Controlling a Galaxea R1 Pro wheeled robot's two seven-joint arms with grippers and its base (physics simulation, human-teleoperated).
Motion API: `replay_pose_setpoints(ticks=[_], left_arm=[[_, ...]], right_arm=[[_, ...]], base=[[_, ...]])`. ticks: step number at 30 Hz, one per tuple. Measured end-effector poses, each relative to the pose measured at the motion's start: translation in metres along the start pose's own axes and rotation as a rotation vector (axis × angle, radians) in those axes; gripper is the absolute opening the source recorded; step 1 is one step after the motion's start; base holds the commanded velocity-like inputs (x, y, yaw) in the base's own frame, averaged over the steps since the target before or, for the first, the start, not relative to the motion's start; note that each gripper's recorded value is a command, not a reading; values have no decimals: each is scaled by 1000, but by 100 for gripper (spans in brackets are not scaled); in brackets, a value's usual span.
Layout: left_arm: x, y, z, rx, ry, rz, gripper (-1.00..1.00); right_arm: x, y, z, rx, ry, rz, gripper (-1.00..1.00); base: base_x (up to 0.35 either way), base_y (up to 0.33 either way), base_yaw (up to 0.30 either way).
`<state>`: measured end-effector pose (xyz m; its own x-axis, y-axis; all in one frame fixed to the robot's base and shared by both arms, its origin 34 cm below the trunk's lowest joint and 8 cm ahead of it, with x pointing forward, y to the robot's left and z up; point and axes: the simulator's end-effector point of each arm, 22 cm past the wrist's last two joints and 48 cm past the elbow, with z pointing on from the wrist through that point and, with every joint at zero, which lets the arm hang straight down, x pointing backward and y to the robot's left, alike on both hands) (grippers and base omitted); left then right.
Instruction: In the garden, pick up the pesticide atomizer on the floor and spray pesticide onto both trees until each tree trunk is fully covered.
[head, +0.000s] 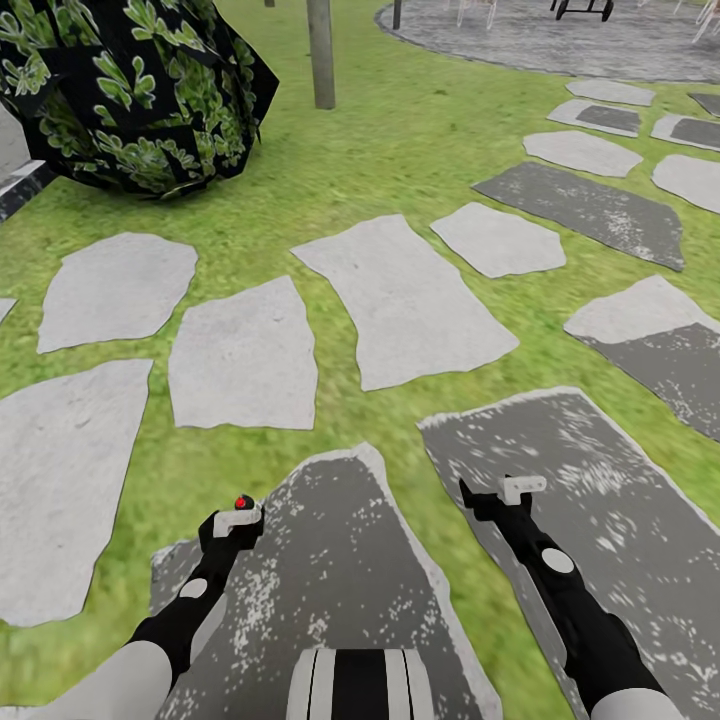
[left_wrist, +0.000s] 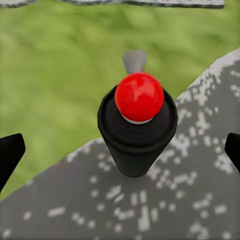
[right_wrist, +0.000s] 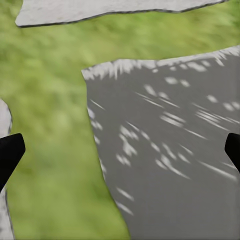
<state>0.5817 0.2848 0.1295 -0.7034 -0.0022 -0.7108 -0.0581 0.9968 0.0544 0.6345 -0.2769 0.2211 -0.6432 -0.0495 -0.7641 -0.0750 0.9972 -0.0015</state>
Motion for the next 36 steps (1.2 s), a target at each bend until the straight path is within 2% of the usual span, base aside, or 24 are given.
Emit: replay_pose_setpoints(ticks=[36], left_arm=[[5, -1, 1, 1, 8, 0, 100]], right_arm=[[5, 0, 1, 0, 7, 0, 100]], base=[[22, -13, 11]])
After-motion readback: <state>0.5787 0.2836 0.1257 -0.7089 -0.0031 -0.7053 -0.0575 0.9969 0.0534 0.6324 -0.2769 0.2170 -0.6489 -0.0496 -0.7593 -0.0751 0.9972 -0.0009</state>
